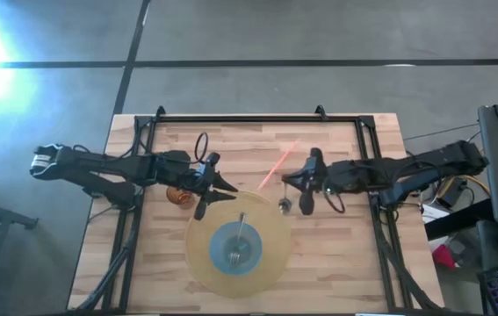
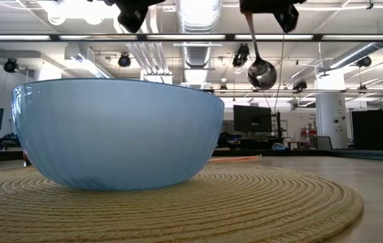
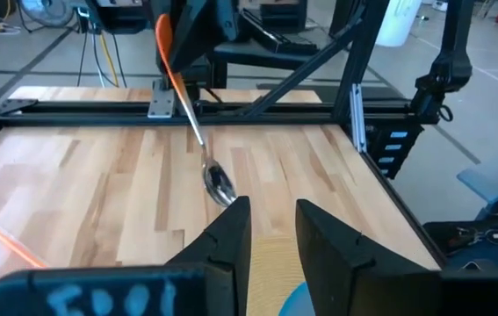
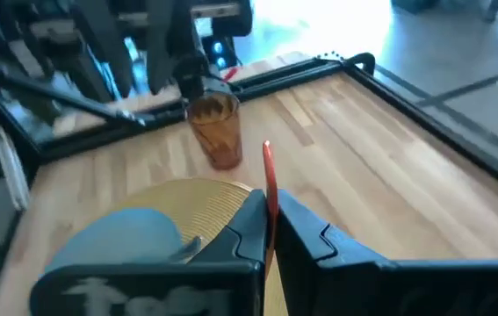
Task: Pick & Place Utensil
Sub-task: Put the orange spoon into the blue bowl on the brown mat
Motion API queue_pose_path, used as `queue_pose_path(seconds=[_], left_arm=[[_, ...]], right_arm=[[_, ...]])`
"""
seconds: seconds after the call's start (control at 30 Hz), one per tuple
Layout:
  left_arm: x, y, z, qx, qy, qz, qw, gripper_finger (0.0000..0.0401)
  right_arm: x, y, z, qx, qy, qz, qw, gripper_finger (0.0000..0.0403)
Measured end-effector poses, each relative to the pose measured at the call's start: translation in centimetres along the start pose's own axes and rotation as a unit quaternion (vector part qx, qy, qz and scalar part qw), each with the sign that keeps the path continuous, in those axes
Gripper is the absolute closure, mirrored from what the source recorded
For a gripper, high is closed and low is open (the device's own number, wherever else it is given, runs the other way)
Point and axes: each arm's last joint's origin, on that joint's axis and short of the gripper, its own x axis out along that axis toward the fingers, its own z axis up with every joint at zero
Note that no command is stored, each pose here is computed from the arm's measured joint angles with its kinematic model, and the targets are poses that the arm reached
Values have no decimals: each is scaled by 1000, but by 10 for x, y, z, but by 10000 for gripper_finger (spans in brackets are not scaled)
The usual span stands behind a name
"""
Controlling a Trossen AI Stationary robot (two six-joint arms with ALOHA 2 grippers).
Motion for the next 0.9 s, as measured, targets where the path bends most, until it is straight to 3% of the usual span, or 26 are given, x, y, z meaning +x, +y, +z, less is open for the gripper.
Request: queue_pose_path(seconds=[0.3,0.63,0.9], left_arm=[[0,0,0,0,1,0,1000,322],[0,0,0,0,1,0,1000,323],[0,0,0,0,2,0,1000,323]], right_arm=[[-18,-18,-35,120,-77,40,989,394],[-8,-28,-72,261,-150,96,949,394],[13,-16,-95,304,-161,99,934,394]])
